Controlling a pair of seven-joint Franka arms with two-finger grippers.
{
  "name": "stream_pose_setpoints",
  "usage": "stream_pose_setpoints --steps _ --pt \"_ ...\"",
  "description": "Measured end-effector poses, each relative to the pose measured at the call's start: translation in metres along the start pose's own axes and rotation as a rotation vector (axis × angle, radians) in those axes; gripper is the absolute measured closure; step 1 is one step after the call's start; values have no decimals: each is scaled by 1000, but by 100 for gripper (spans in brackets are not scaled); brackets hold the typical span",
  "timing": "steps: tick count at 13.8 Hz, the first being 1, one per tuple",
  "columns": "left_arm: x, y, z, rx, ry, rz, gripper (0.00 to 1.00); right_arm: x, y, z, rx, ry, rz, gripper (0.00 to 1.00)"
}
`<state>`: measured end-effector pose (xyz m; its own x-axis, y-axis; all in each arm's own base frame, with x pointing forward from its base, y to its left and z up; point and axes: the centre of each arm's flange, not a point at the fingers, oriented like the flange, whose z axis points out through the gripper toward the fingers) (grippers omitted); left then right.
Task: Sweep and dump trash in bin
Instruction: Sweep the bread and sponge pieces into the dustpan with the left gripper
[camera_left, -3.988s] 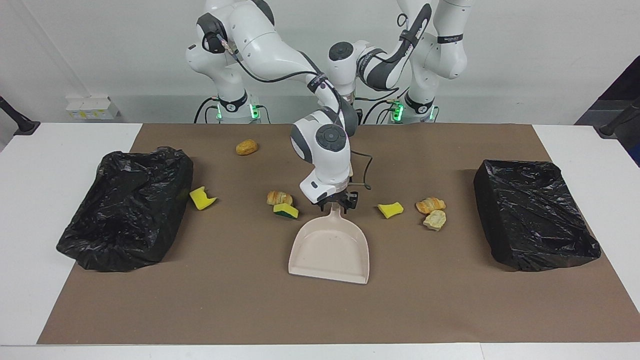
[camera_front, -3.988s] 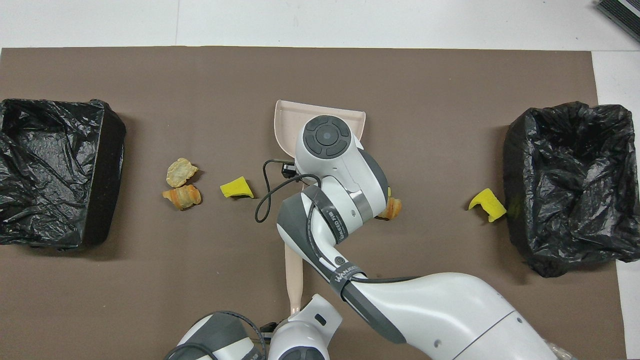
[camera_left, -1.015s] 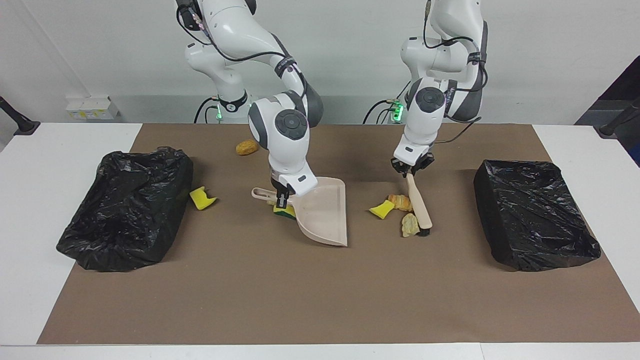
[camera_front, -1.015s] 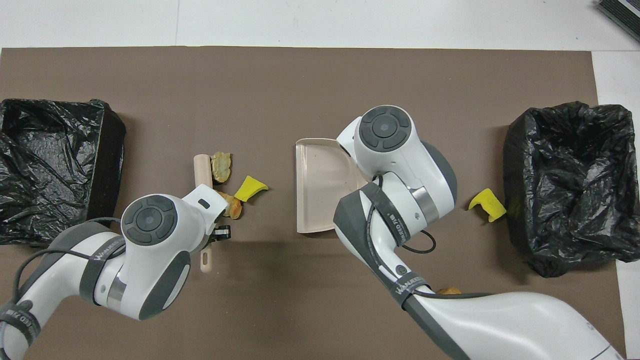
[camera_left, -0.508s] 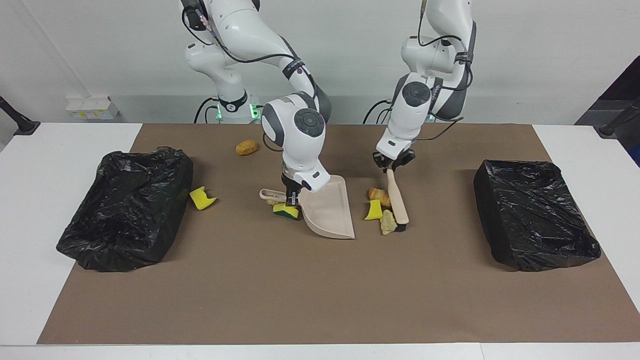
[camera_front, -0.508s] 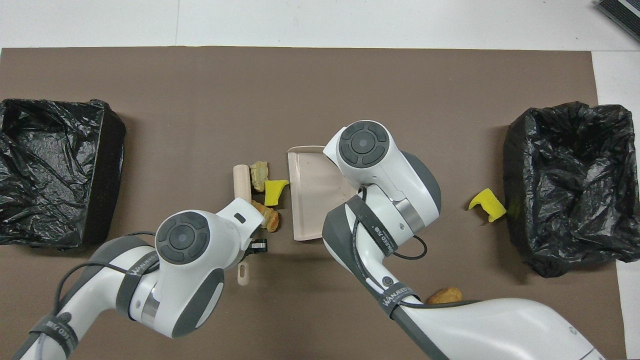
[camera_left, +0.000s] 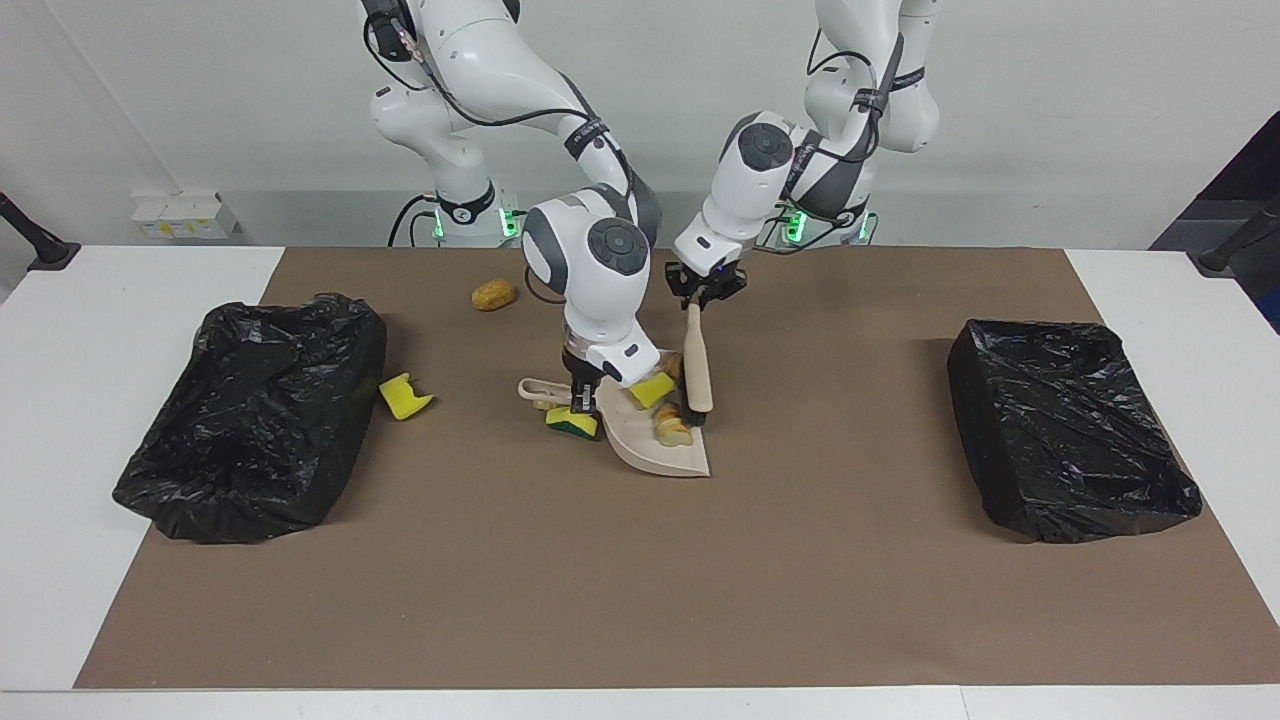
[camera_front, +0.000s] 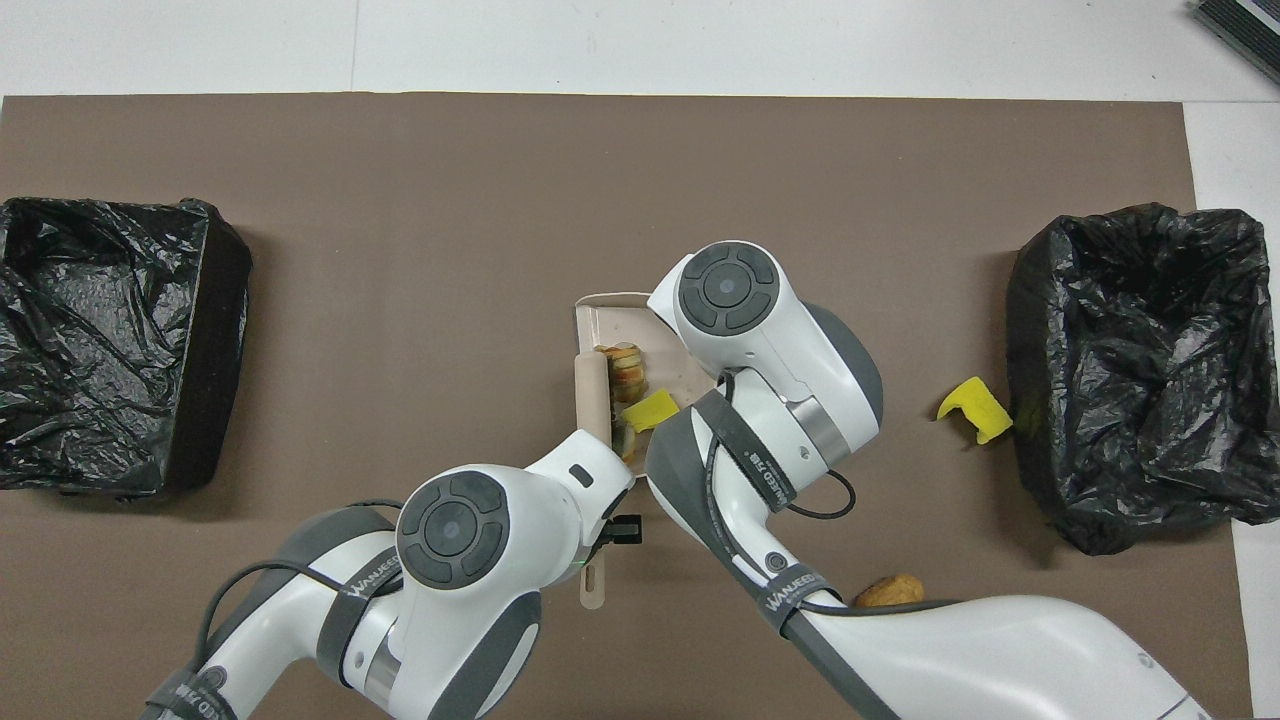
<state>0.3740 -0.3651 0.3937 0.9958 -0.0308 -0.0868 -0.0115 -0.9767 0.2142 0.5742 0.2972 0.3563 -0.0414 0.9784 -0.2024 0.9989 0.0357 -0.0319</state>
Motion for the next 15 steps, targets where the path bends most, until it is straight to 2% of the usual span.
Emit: stream_pose_setpoints --steps 5,9,12,15 --pt "17 11 -23 -22 9 -98 74 -1 0 0 0 -1 1 69" --pt "43 -20 -48 40 18 -199 74 -1 0 0 0 -1 1 69" --pt "33 -28 -52 119 -15 -235 74 -1 0 0 0 -1 1 69" --pt "4 -27 -39 162 -46 -248 74 -1 0 0 0 -1 1 69"
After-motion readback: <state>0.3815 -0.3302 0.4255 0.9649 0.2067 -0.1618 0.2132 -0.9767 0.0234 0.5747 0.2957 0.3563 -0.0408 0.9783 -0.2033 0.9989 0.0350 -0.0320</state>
